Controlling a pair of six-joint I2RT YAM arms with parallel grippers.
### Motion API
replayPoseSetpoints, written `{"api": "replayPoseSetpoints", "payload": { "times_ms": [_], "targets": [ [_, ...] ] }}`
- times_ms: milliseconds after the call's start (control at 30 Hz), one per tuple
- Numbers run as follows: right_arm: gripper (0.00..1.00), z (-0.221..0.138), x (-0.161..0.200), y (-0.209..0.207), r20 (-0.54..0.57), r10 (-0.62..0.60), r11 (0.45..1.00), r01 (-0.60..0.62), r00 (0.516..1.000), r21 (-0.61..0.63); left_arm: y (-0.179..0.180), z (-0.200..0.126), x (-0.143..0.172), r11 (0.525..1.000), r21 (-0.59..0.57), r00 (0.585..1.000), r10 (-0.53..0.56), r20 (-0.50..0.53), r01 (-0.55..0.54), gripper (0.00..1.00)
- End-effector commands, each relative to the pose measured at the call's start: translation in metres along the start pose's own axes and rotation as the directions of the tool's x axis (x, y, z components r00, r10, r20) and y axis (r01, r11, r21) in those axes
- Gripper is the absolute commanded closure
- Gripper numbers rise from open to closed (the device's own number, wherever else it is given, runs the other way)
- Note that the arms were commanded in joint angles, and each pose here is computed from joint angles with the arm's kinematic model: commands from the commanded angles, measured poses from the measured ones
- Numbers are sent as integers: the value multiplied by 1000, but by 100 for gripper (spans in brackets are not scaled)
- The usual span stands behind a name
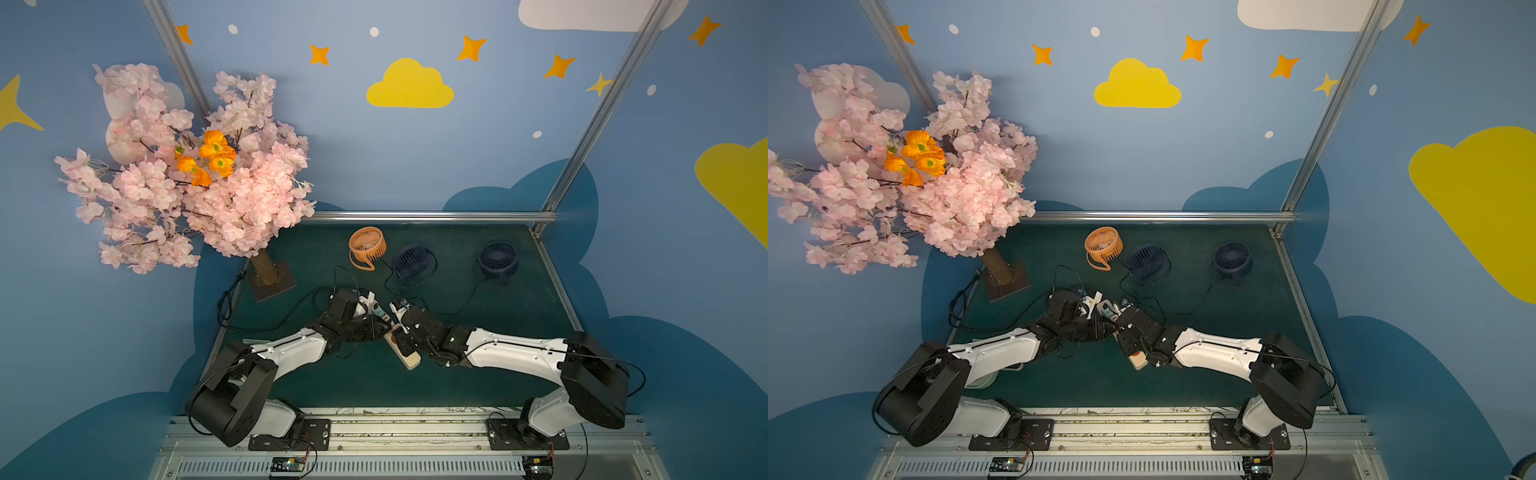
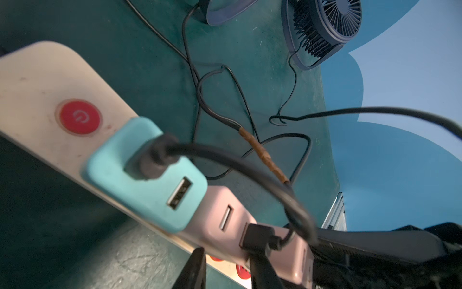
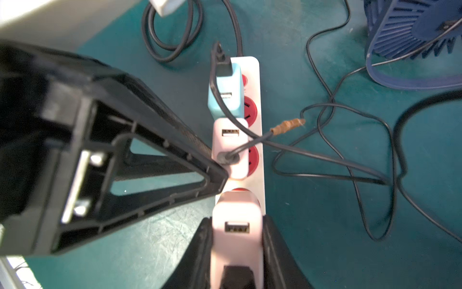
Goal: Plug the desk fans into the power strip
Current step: Insert the plug into the socket.
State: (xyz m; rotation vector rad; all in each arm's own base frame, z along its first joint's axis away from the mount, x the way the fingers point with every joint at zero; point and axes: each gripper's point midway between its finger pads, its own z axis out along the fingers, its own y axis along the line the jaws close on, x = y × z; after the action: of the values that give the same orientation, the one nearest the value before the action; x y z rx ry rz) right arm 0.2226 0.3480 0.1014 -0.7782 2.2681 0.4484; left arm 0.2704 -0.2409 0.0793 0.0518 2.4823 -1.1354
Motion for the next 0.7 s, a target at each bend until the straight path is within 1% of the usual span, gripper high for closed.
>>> {"api": "replayPoseSetpoints", "payload": {
  "times_ms": [0,500,667],
  "targets": [
    [100,1,-14,8,34,2,1000,-1,999,-21,3,-2,-6,1000,-30,1000,10,13,-9,68],
    [100,12,11,7,-48,1,1000,-2,999,-24,1,-3,-8,999,-30,1000,18,16,-17,69],
    [100,16,20,1,-82,0,1000,0,997,7,1,-3,-8,999,-31,1000,16,17,-16,69]
  ]
}}
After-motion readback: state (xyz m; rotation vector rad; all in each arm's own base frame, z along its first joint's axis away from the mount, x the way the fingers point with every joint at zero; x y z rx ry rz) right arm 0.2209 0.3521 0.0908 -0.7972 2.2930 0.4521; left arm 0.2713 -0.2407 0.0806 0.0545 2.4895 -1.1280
